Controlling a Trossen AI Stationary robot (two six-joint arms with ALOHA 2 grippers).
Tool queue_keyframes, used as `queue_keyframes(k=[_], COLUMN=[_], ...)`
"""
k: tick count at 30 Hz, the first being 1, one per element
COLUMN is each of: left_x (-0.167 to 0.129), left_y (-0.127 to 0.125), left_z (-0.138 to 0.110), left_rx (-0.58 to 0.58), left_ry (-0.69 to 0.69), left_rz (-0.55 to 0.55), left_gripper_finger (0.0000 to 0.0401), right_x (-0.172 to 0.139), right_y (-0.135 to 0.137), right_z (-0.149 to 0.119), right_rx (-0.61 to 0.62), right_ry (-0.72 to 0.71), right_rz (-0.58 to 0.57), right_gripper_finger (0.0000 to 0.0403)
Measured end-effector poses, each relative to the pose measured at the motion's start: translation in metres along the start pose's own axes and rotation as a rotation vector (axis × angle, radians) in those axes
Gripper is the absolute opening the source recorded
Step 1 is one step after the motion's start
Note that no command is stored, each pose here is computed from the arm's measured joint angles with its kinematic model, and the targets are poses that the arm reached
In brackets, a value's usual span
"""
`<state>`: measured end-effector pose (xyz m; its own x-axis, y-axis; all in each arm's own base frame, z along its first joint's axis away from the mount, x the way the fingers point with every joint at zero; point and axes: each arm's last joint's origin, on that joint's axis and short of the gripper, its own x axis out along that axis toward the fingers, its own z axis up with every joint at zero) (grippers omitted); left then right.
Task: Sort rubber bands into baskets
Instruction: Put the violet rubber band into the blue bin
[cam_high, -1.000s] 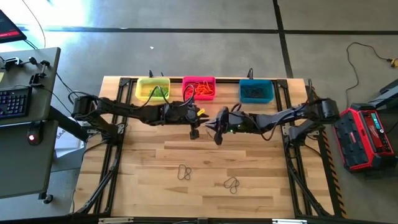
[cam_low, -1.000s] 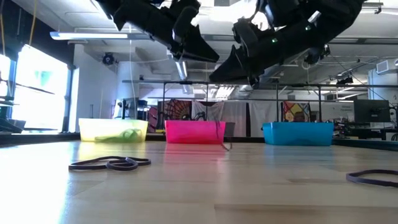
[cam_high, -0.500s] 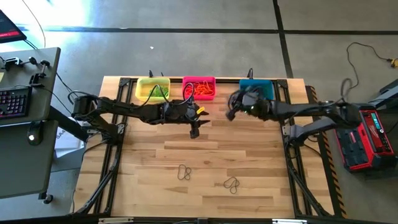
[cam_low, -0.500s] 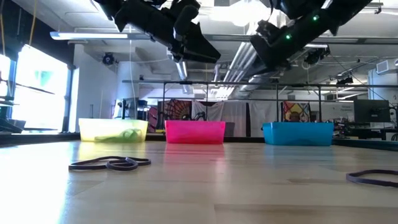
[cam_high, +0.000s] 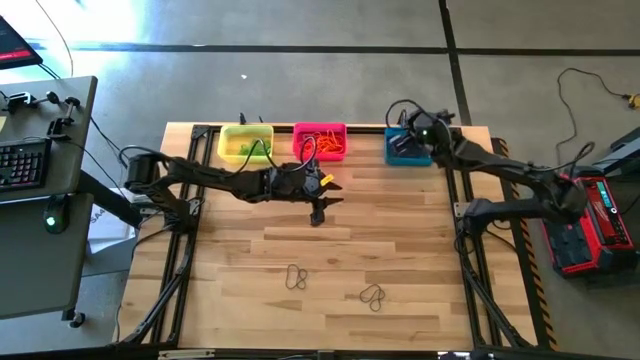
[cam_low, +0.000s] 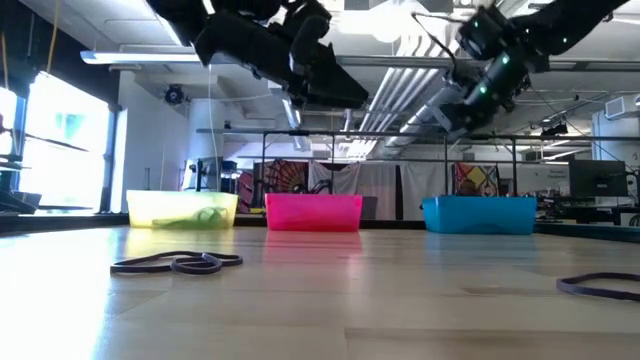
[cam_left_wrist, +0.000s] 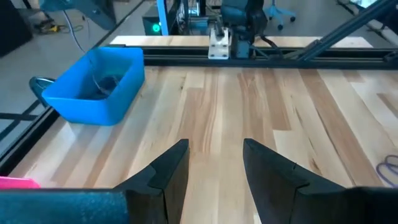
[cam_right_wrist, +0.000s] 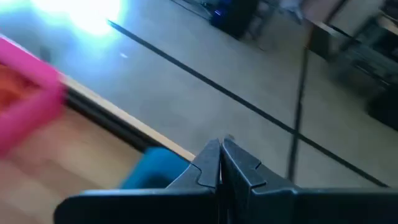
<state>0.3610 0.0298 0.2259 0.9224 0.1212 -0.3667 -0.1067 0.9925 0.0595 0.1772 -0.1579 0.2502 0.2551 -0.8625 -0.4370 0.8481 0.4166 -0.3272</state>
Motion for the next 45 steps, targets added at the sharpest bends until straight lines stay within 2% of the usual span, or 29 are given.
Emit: queue_keyframes(k=[4, 11, 14, 17, 25, 29, 33, 38, 43, 45], left_x=[0.003, 0.004, 0.003, 0.004, 0.003, -0.001, -0.011, -0.025, -0.040, -0.042], left_y=[-0.001, -0.001, -0.001, -0.003, -0.011, -0.017, -0.031, -0.059, -0.089, -0.099], left_z=[-0.004, -0.001, 0.001, 0.002, 0.000, -0.012, -0.028, -0.049, -0.060, -0.064], left_rx=[0.001, 0.002, 0.009, 0.011, 0.067, 0.091, 0.094, 0.138, 0.235, 0.255], left_ry=[0.011, -0.015, -0.042, -0.053, -0.047, 0.093, 0.303, 0.538, 0.654, 0.675], left_rz=[-0.012, -0.013, -0.035, -0.079, -0.222, -0.291, -0.351, -0.428, -0.496, -0.471], left_gripper_finger=[0.0145, 0.0145, 0.0145, 0.0145, 0.0145, 0.0145, 0.0145, 0.0145, 0.0145, 0.0145], right_x=[0.013, 0.026, 0.028, 0.028, 0.028, 0.027, 0.024, 0.021, 0.017, 0.015], right_y=[-0.015, -0.023, -0.024, -0.023, -0.023, -0.020, -0.013, -0.006, 0.002, 0.006], right_z=[-0.017, -0.052, -0.060, -0.063, -0.063, -0.062, -0.061, -0.060, -0.058, -0.058], right_rx=[0.012, 0.099, 0.087, 0.074, 0.100, 0.094, 0.077, 0.065, 0.088, 0.079], right_ry=[0.055, 0.093, 0.116, 0.145, 0.147, 0.143, 0.132, 0.122, 0.115, 0.109], right_rz=[-0.056, -0.011, 0.035, 0.048, 0.061, 0.079, 0.107, 0.137, 0.169, 0.186], right_gripper_finger=[0.0000, 0.0000, 0.0005, 0.0030, 0.0145, 0.0175, 0.0180, 0.0181, 0.0181, 0.0181])
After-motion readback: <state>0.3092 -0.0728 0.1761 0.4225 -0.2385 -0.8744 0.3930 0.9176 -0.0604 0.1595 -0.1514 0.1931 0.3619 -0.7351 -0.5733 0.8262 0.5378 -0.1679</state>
